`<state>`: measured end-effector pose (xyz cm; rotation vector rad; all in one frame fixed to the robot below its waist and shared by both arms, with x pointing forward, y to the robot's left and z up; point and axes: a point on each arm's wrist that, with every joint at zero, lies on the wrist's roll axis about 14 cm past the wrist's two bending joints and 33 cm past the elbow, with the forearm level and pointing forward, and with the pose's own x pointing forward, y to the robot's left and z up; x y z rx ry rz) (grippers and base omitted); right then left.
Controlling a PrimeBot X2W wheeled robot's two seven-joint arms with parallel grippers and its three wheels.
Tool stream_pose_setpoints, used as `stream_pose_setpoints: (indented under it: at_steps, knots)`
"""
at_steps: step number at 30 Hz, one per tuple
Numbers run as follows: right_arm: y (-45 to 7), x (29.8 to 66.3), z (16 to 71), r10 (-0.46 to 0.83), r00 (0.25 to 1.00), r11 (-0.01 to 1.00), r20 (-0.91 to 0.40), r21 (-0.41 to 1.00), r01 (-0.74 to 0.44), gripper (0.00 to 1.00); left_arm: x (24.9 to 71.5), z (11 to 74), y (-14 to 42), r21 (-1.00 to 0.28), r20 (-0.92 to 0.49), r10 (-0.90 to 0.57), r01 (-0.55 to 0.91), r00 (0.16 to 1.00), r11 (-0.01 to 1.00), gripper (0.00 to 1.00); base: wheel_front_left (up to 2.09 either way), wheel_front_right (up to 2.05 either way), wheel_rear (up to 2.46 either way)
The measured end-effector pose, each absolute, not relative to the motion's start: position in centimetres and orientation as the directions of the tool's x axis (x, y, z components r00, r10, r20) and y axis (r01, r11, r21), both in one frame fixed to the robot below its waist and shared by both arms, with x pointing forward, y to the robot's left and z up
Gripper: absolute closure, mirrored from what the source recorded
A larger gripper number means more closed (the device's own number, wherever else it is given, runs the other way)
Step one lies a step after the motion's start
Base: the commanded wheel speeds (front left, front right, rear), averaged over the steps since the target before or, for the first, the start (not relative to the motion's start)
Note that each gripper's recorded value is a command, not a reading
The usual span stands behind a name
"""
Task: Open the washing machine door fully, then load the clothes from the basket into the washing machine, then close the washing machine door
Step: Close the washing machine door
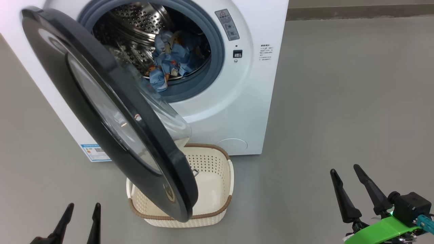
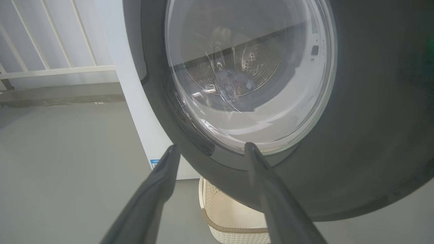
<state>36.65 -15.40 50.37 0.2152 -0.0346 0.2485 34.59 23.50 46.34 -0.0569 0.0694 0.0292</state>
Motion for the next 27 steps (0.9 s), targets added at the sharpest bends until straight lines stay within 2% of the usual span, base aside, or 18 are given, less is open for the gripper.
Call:
stream_pose_setpoints:
  at_steps: [7,8,9,11,12,20,27]
  knots:
    - [-15.1,36.9,50.5,0.249,0.967,0.944,0.064,0.208,-0.256,0.02,34.3,46.3,23.7,-0.06,-0.071,0.039,-0.043,0.997,0.997,0.0,0.0,0.0,0.0]
    - [-15.1,36.9,50.5,0.249,0.967,0.944,0.064,0.208,-0.256,0.34,34.3,46.3,23.7,-0.06,-0.071,0.039,-0.043,0.997,0.997,0.0,0.0,0.0,0.0]
    - [-15.0,37.0,50.5,0.251,0.966,0.943,0.066,0.208,-0.259,0.62,34.2,46.3,23.8,-0.061,-0.071,0.042,-0.046,0.997,0.997,0.0,0.0,0.0,0.0]
    - [-14.7,37.2,50.7,0.257,0.964,0.941,0.073,0.209,-0.267,0.96,34.0,46.3,23.9,-0.064,-0.071,0.048,-0.052,0.996,0.997,0.0,0.0,0.0,0.0]
    - [-14.4,37.3,50.9,0.263,0.962,0.938,0.078,0.211,-0.274,1.0,33.9,46.3,24.0,-0.066,-0.071,0.051,-0.056,0.996,0.996,0.0,0.0,0.0,0.0]
    - [-10.7,39.3,54.9,0.348,0.916,0.899,0.201,0.204,-0.387,1.0,32.6,46.7,25.2,-0.078,-0.055,0.105,-0.109,0.993,0.991,0.0,0.0,0.0,0.0]
    - [-5.0,39.7,61.1,0.475,0.796,0.814,0.375,0.157,-0.56,1.0,31.1,47.3,26.8,-0.085,-0.032,0.167,-0.169,0.985,0.982,0.0,0.0,0.0,0.0]
